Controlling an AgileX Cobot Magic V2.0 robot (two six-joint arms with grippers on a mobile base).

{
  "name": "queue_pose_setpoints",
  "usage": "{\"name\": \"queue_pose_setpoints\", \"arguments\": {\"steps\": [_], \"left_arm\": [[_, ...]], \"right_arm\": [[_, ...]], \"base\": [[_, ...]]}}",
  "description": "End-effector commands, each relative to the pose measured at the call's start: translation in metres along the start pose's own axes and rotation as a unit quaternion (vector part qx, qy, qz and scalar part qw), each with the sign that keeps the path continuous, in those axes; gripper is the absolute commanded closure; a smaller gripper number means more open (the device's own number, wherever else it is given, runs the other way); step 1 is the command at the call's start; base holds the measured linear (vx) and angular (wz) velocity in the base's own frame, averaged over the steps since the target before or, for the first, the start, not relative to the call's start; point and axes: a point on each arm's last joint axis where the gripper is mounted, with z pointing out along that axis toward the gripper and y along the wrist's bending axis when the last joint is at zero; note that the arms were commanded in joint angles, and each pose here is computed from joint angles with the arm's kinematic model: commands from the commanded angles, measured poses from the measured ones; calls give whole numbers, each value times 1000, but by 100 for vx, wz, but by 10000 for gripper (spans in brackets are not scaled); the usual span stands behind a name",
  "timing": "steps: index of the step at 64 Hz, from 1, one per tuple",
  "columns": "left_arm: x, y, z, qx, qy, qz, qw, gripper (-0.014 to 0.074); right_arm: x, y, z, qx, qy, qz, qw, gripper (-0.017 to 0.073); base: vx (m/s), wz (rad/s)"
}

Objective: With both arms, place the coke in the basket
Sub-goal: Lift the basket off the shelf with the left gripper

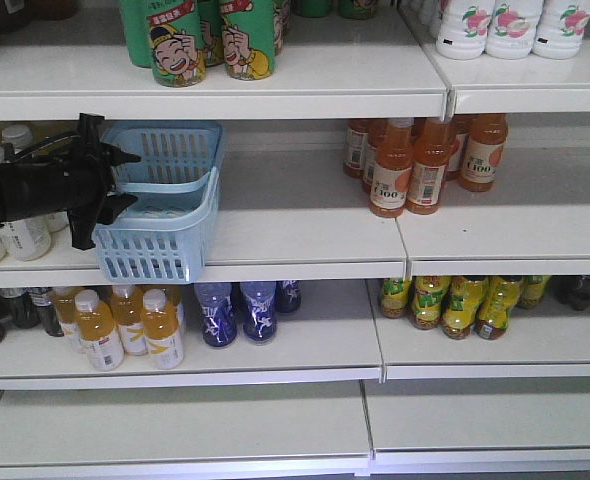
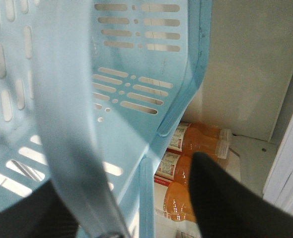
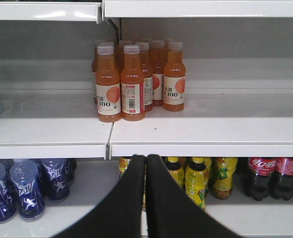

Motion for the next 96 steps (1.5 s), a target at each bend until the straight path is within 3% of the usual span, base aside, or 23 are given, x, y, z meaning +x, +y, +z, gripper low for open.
{"name": "queue_pose_setpoints", "arguments": {"steps": [1,9,21,33,40,45,56,67,74,83,86,96], "left_arm": [[10,-34,-16,61,26,7,998,344],[16,-35,-17,69,57,9,996,603],[27,-38,-20,88,121,21,989,601],[37,-42,-27,121,187,77,972,601],[46,-44,-32,152,236,130,951,601],[53,-45,-37,179,271,169,931,601],[67,-46,-50,221,353,194,888,601],[78,-34,-55,151,387,278,866,601],[89,-28,-61,103,410,327,845,601],[106,-29,-72,79,426,381,817,601],[114,-30,-74,77,433,390,809,601],[135,-15,-85,82,457,378,801,601]], "right_arm": [[-4,0,-1,-1,-42,-7,999,568],[-4,0,-1,-1,-42,-7,999,568],[-4,0,-1,-1,-42,-7,999,568],[-4,0,-1,-1,-42,-7,999,568],[-4,0,-1,-1,-42,-7,999,568],[-4,0,-1,-1,-42,-7,999,568],[-4,0,-1,-1,-42,-7,999,568],[-4,0,-1,-1,-42,-7,999,568],[-4,0,-1,-1,-42,-7,999,568],[-4,0,-1,-1,-42,-7,999,568],[-4,0,-1,-1,-42,-7,999,568],[-4,0,-1,-1,-42,-7,999,568]], "base": [[0,0],[0,0],[0,0],[0,0],[0,0],[0,0],[0,0],[0,0],[0,0],[0,0],[0,0],[0,0]]}}
